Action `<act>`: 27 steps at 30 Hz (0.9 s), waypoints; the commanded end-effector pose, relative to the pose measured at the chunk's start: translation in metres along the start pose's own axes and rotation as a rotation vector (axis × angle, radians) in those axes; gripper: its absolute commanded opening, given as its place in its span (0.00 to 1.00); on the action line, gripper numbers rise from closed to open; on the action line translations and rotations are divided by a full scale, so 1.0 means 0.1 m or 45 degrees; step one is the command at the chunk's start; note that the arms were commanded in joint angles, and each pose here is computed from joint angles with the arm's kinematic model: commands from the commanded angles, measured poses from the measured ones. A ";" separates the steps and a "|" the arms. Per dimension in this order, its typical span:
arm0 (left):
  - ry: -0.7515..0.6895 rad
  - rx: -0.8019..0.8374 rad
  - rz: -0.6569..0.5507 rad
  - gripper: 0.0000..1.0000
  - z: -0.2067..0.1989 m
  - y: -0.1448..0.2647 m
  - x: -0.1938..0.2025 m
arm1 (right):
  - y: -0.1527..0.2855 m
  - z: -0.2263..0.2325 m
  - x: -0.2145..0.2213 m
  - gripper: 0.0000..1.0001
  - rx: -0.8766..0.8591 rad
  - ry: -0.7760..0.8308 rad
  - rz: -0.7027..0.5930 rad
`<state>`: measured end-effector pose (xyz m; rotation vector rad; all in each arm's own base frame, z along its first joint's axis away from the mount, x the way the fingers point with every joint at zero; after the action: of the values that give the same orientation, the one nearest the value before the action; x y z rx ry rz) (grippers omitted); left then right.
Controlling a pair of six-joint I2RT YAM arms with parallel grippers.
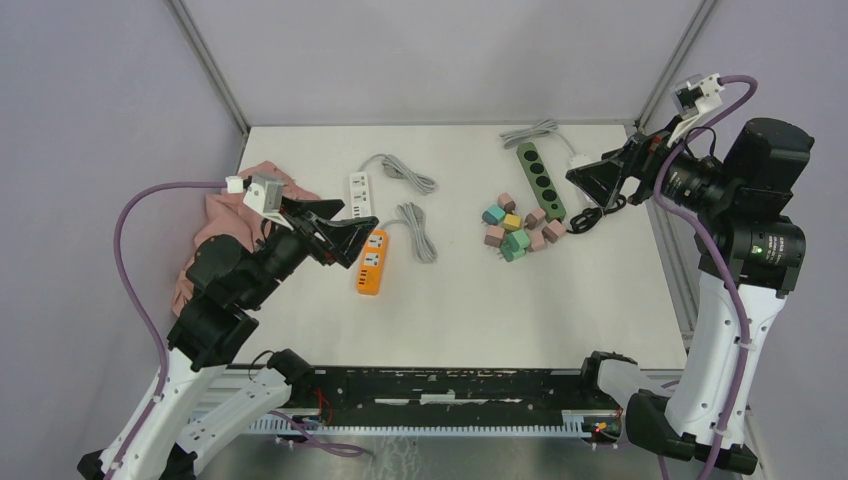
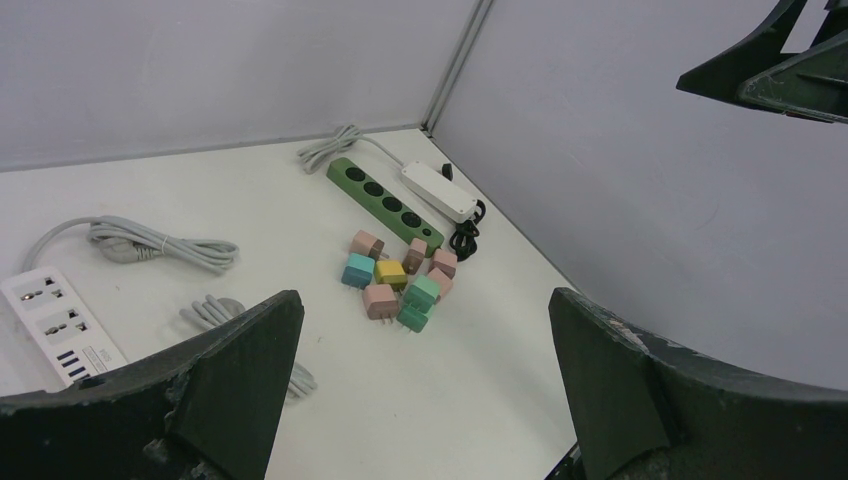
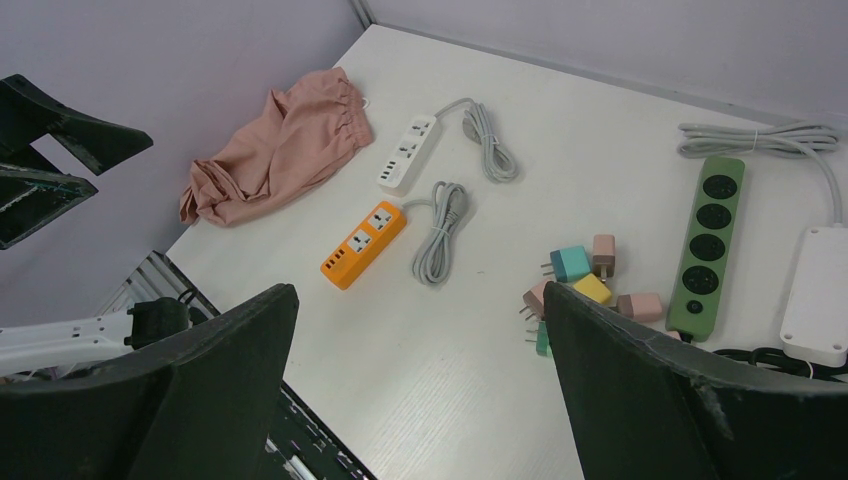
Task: Pull the plug off the socket
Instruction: Reset both arms
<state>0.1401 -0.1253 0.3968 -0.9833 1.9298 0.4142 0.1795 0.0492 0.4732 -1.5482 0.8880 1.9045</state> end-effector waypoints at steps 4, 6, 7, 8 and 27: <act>-0.053 -0.003 -0.014 0.99 0.01 -0.01 -0.04 | 0.04 0.02 -0.06 0.99 0.020 0.053 -0.039; -0.053 -0.001 -0.016 0.99 0.01 -0.01 -0.04 | 0.03 0.02 -0.06 0.99 0.018 0.050 -0.037; -0.054 -0.002 -0.015 0.99 0.01 -0.02 -0.04 | 0.03 0.02 -0.06 0.99 0.019 0.050 -0.037; -0.054 0.000 -0.015 0.99 0.01 -0.01 -0.04 | 0.04 0.02 -0.06 0.99 0.020 0.051 -0.038; -0.055 -0.004 -0.005 0.99 0.02 -0.03 -0.02 | 0.04 0.02 -0.04 0.99 0.019 0.050 -0.036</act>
<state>0.1417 -0.1264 0.3956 -0.9799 1.9334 0.4213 0.1782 0.0495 0.4732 -1.5503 0.8876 1.9023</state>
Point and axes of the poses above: each gripper's point midway between its finger pads, its own y axis back along the fingers, its own z axis along the line the jaws close on, x = y × z, the point moved 7 cm from there along y, back along the fingers, and after that the axes turned 11 degrees about y, right-handed, at the moved point
